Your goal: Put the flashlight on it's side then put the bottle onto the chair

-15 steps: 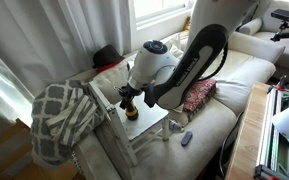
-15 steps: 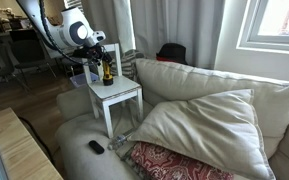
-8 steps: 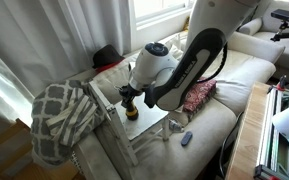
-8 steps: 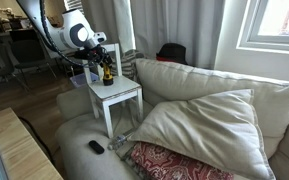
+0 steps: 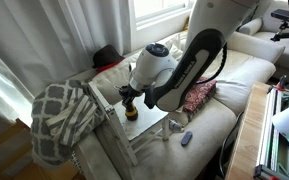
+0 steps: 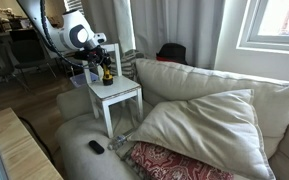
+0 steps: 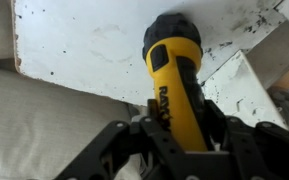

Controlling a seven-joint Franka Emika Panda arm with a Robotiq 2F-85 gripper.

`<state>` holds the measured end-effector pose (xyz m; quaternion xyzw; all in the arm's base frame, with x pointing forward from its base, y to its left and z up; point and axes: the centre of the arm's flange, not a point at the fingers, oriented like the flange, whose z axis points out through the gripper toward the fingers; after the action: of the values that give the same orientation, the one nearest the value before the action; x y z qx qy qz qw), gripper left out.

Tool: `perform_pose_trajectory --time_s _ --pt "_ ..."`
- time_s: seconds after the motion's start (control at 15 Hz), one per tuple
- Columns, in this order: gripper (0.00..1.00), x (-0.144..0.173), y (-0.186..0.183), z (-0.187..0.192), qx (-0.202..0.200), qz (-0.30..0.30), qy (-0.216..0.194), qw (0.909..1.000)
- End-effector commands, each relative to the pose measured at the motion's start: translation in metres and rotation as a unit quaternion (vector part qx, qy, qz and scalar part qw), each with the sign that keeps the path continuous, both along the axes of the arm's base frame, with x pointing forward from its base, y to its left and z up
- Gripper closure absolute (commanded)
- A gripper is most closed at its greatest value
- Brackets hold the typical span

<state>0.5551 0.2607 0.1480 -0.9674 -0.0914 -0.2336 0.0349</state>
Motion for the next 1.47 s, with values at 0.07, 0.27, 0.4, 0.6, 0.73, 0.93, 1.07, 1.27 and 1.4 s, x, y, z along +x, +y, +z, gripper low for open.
perform_pose_trajectory --time_s 0.07,0.27,0.4,0.6,0.73,0.93,1.07,1.27,1.4 --pt "0.76 -0.006 0.002 0.013 0.004 0.003 0.025 0.9997" --pt "0.76 -0.008 0.003 0.029 0.008 0.016 0.034 0.9992" --pt "0.76 -0.011 0.009 0.036 0.016 0.024 0.06 0.9977" --pt "0.76 -0.014 0.014 0.045 0.014 0.022 0.1 0.9946" --pt "0.76 -0.014 0.01 0.045 0.008 0.009 0.134 0.9909" --pt "0.76 -0.009 0.007 0.033 -0.004 -0.007 0.168 0.9857" --pt "0.76 -0.005 0.008 0.022 0.013 -0.015 0.179 0.9836" --pt "0.76 0.003 0.016 0.015 0.035 -0.019 0.172 0.9843" --pt "0.76 0.01 0.016 0.012 0.034 -0.026 0.153 0.9873"
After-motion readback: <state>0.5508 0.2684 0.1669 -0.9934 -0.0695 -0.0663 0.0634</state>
